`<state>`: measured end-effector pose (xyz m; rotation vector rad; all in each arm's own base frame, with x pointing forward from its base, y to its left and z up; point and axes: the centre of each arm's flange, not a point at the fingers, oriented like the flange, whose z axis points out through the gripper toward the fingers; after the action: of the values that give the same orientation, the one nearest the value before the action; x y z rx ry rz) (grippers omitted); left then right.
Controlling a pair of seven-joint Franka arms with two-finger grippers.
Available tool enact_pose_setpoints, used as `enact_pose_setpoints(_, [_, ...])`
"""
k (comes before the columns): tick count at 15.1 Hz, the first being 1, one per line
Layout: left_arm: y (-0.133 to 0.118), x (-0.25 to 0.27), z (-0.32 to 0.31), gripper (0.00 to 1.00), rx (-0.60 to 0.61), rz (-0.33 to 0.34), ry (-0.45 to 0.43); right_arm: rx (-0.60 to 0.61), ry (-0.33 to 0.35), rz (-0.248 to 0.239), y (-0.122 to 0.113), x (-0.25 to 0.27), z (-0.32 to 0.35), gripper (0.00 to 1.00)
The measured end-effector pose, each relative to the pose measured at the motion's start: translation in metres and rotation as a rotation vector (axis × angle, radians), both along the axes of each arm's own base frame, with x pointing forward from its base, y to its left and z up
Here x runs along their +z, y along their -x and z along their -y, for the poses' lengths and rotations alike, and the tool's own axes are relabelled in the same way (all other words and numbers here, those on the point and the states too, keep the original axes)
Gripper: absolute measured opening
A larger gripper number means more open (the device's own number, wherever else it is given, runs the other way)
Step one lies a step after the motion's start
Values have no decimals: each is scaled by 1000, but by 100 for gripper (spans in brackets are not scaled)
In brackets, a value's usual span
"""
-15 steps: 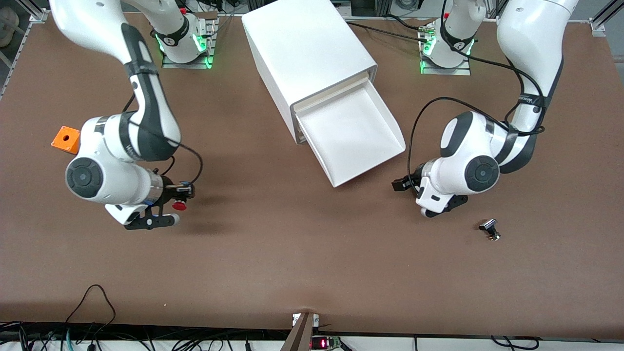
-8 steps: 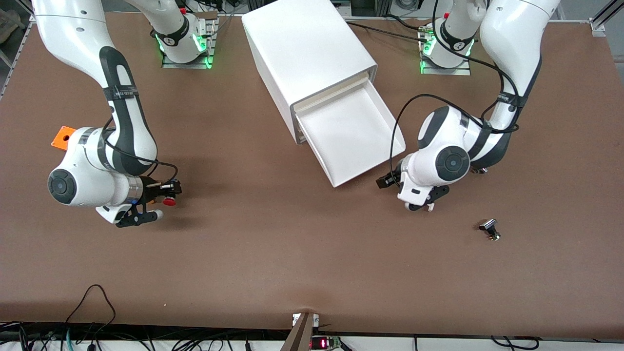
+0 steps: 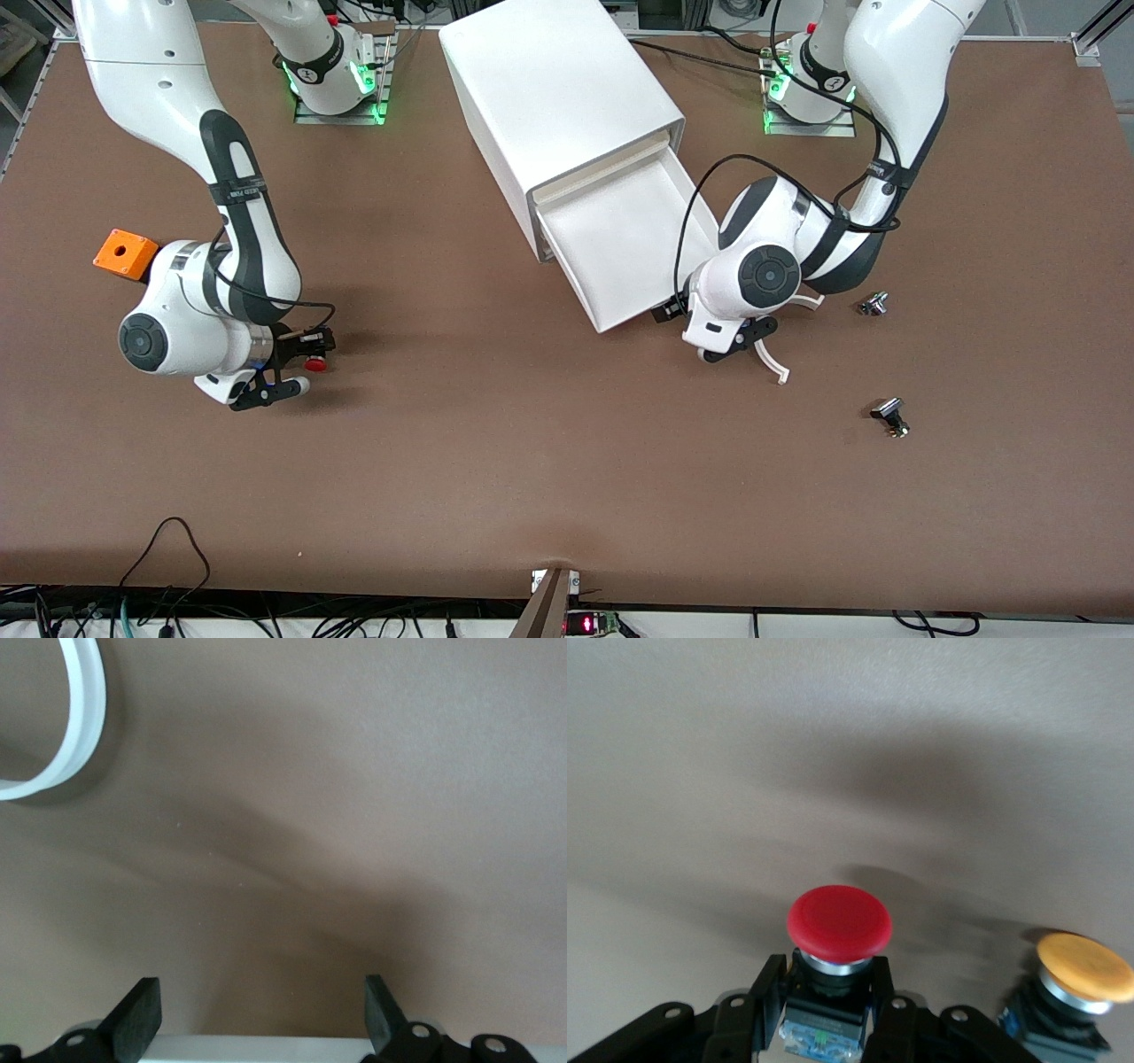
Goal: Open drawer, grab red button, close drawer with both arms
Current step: 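Push the drawer shut with the left gripper while the right gripper carries the button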
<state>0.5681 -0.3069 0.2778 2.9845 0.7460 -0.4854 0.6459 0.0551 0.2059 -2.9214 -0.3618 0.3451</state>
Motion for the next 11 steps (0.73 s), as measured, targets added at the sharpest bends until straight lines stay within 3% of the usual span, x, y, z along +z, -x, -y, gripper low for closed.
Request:
enact_pose_setpoints(6, [37,-6,30,100,-78,-98,-14,-2,-11,0,1,-20,0,44])
enact_pose_setpoints(11, [65,-7,58,100,-138,-135,-6,3,-16,44,-12,-1,-3,83])
